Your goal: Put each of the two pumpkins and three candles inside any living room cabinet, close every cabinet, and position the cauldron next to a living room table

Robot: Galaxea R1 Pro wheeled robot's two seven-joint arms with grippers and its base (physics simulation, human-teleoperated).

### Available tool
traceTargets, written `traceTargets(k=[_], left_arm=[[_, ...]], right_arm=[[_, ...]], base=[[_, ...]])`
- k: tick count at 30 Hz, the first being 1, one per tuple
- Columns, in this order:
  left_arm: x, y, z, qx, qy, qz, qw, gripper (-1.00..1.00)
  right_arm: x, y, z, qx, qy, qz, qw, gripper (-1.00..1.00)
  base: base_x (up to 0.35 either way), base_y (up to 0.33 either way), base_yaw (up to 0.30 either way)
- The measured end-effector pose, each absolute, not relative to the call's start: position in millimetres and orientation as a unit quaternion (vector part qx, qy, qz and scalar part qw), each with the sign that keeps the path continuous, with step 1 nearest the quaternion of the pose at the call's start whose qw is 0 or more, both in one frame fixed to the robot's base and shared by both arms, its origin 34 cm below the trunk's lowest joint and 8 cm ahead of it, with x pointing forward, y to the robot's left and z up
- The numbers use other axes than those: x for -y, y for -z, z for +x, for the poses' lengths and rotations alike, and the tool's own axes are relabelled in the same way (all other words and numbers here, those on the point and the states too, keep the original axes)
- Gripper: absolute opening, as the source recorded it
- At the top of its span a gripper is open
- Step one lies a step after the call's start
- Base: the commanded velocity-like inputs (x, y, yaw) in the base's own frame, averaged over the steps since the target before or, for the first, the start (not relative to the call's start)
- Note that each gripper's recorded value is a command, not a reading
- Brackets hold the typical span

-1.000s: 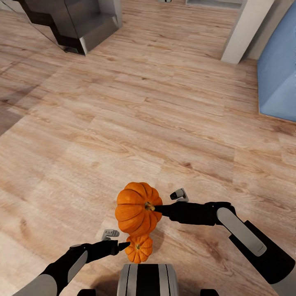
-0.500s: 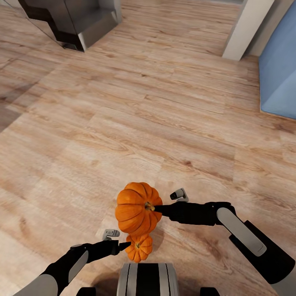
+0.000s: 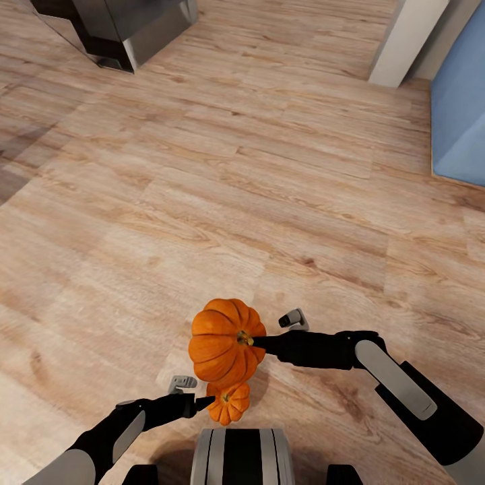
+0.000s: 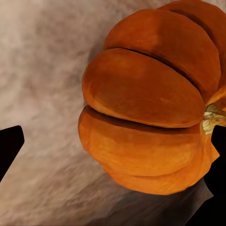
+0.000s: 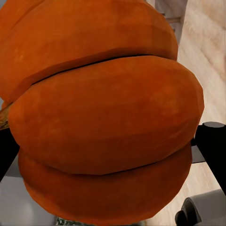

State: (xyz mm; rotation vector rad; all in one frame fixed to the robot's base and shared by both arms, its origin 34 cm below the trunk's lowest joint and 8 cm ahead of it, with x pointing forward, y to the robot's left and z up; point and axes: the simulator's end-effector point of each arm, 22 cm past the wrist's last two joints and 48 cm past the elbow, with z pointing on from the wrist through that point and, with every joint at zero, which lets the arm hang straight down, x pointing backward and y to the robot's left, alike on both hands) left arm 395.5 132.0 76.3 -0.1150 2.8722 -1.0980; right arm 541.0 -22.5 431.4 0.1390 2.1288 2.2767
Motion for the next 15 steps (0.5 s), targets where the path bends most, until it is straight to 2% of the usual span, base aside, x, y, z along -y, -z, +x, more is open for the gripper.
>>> traceTargets(k=[8,15], left_arm=[[-132.1,-73.4,392.3,-0.933,0.356,-0.039,0.029,1.00],[-132.1,-73.5,392.3,-0.933,0.356,-0.039,0.029,1.00]], right_arm=[[24.1,-427.5,540.8,-0.683,-0.729,0.047,0.009,-1.00],[50.9,-438.0,539.9,-0.666,-0.745,0.044,0.009,-1.00]], base=[[0.000,0.000,0.000],[0.000,0.000,0.000]])
